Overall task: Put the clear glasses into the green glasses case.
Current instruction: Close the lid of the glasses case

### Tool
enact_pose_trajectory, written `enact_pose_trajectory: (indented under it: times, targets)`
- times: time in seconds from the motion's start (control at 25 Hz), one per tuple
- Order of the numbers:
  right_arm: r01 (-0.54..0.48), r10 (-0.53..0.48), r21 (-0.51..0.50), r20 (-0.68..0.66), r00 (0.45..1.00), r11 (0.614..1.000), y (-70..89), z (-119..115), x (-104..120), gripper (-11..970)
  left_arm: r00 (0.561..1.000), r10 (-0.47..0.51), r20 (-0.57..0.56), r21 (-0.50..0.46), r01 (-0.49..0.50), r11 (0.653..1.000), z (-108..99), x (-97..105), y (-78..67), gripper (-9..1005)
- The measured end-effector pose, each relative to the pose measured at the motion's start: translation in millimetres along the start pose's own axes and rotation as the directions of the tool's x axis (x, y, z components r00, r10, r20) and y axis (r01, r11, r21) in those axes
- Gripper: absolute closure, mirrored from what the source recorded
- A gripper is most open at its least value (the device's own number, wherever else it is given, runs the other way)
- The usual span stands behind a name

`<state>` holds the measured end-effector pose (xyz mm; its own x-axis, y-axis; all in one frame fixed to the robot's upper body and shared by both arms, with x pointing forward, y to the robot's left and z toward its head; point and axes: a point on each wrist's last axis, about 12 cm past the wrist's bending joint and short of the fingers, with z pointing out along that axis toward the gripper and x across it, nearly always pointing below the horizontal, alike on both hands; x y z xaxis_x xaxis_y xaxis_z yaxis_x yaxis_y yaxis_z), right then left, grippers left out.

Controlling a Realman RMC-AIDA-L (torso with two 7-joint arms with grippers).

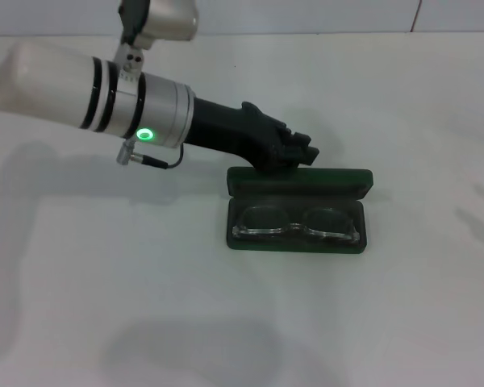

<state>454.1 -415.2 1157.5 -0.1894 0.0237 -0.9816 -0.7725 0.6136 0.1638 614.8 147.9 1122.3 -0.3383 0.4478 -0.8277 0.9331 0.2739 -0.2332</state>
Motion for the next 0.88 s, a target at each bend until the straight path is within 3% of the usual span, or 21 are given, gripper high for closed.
enact_pose_trajectory:
  times: [0.88]
  targets:
    - [0.01,-0.01,0.014,0.021,1.0,1.0,-8.3,8.6,1.6,428,1.0,-0.014,-0.018,-0.021,0.014,1.0,12.2,8.1,-0.7,776]
